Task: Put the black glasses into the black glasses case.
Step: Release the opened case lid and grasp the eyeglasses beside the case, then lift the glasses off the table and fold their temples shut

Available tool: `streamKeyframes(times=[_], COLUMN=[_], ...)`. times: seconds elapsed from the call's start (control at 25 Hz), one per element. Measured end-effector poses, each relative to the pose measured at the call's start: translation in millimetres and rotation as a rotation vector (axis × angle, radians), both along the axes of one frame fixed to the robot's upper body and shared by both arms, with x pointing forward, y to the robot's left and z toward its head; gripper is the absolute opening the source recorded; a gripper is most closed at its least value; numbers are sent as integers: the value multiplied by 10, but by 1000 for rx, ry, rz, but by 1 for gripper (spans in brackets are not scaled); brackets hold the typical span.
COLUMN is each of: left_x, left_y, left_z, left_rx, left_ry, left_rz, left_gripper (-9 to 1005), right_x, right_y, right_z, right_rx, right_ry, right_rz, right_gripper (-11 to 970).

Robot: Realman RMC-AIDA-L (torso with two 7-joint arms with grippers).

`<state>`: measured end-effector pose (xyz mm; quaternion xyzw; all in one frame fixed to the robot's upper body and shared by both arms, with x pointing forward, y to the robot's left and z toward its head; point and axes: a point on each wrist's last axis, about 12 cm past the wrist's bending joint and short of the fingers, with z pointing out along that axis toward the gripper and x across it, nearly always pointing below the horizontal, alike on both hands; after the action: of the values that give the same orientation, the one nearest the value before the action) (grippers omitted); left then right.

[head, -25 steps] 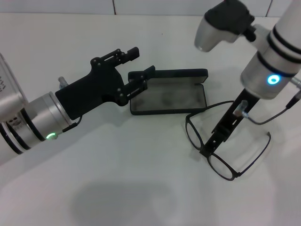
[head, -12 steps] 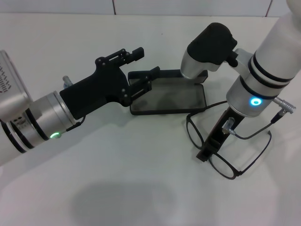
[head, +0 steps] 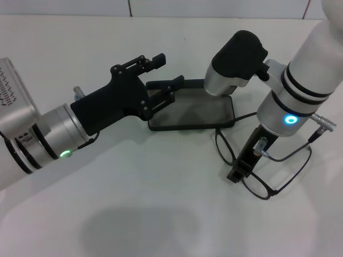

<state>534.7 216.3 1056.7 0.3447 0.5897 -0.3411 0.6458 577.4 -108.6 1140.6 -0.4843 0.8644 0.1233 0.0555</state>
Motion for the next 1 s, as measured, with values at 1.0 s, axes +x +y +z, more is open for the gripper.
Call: streamKeyframes(times=[1.0], left_x=[0], left_y=[-31], left_z=[42], left_rx=[-10], left_ry=[-4], left_rz=[-48], left_gripper=[573], right_x=[17], right_y=[-210], right_z=[119], right_rx=[95], right_ry=[-65], right_rz=[43], right_gripper=[120])
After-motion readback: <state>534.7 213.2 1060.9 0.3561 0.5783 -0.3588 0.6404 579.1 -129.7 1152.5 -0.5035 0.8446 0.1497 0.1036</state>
